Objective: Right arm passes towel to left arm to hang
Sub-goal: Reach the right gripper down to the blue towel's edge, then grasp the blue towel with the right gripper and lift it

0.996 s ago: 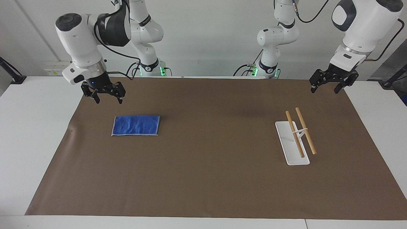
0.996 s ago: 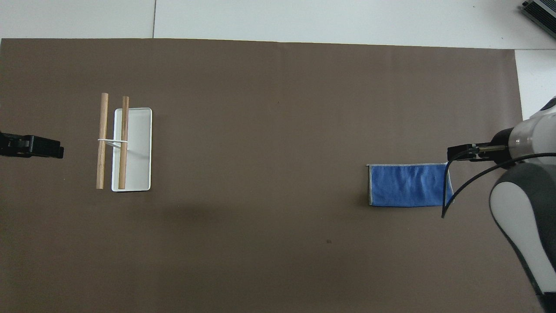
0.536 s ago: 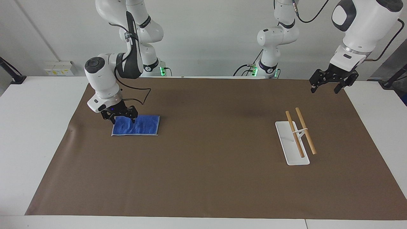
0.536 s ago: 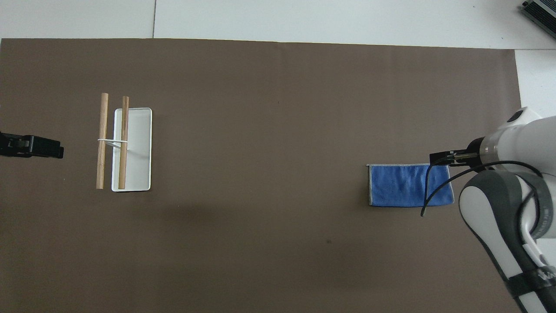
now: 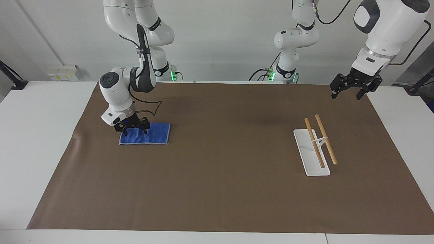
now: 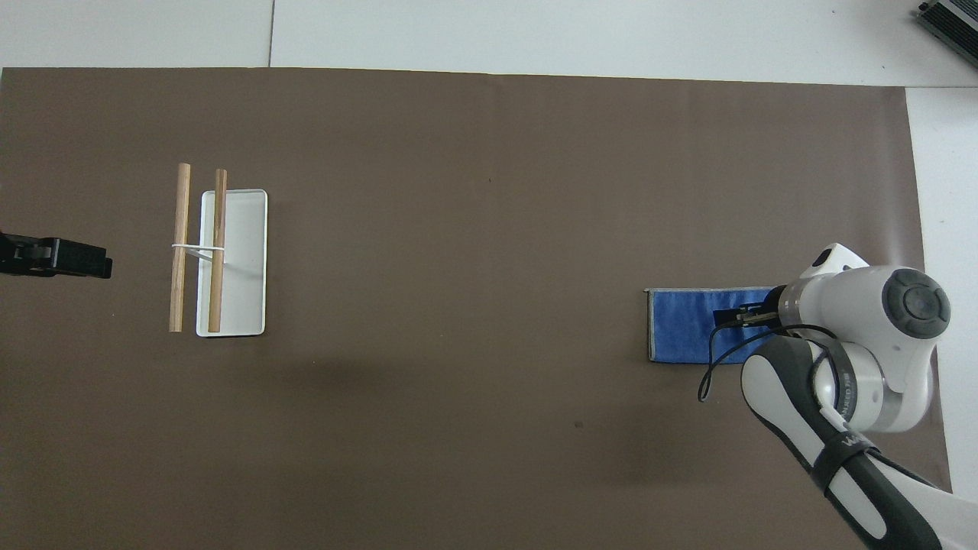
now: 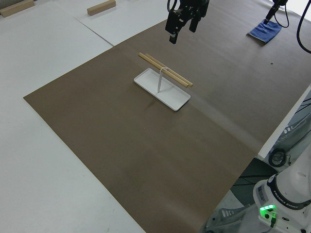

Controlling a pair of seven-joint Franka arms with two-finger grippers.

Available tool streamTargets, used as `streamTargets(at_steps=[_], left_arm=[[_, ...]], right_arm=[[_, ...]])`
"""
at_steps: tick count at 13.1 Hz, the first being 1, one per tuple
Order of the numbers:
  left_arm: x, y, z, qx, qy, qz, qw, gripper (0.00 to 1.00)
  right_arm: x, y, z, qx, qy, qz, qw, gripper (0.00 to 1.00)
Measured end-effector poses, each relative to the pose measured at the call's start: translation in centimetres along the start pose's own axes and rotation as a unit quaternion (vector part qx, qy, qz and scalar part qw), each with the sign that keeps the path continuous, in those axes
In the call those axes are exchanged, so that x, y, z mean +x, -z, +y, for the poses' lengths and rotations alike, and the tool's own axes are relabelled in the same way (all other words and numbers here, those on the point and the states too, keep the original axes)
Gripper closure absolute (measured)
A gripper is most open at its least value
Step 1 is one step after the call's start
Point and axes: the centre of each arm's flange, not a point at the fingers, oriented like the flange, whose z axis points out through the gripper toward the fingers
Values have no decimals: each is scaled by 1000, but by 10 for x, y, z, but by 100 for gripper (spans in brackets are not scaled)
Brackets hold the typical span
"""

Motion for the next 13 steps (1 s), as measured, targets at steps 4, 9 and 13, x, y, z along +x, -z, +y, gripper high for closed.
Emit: streamTargets(at_steps=[4,9,13], left_arm=[[0,0,0,0,0,0,1000,0],[0,0,0,0,0,0,1000,0],[0,0,0,0,0,0,1000,0]], right_arm=[[-9,-16,0,-2,0,5,1000,0],[-6,-7,1,3,-10,14,1000,61],[1,3,1,26,-47,9,999,96]])
